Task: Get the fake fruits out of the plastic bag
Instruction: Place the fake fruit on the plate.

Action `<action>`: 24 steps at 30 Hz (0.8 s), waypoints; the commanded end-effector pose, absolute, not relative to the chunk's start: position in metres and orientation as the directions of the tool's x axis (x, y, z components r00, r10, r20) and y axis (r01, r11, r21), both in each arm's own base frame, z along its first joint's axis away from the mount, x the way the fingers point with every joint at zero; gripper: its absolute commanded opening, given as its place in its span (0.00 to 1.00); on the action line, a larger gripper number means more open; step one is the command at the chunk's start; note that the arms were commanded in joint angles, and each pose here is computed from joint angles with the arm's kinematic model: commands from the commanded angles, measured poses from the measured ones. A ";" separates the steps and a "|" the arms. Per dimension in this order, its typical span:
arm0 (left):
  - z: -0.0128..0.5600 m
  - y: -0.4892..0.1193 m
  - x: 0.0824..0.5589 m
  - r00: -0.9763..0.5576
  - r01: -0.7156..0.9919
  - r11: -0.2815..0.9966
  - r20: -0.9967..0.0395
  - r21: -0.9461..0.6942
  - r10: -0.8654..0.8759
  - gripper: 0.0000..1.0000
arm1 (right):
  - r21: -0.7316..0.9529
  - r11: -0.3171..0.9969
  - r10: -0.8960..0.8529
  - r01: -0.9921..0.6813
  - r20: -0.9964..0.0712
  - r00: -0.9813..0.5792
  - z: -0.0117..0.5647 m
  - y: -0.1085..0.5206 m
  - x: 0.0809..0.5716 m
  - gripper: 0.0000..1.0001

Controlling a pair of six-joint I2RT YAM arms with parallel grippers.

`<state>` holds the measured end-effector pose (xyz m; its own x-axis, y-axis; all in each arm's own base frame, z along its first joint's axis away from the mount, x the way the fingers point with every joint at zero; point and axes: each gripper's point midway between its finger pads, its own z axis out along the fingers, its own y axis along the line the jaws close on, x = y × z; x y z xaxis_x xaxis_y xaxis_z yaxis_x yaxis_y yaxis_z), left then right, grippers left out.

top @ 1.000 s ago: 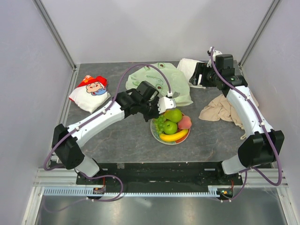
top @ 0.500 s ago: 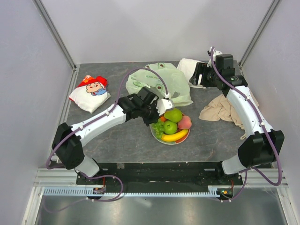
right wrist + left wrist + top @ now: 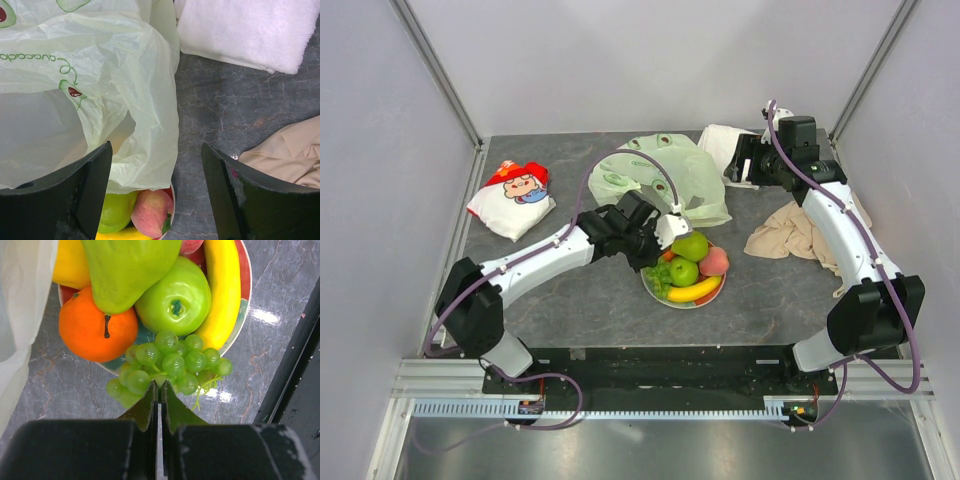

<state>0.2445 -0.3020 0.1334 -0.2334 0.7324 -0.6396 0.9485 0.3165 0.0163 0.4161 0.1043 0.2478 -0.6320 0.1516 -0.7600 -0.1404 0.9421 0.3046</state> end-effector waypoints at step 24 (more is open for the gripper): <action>0.168 -0.309 0.240 -0.196 0.951 0.309 -0.732 0.021 0.652 0.58 | 0.300 0.944 0.156 -0.140 -0.775 -0.613 0.254 0.103 0.431 0.80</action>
<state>0.2350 -0.2987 0.1156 -0.2550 0.7411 -0.6211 0.9510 0.3085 -0.0223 0.4210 0.1050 0.2343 -0.6562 0.1477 -0.7400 -0.1304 0.9437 0.3040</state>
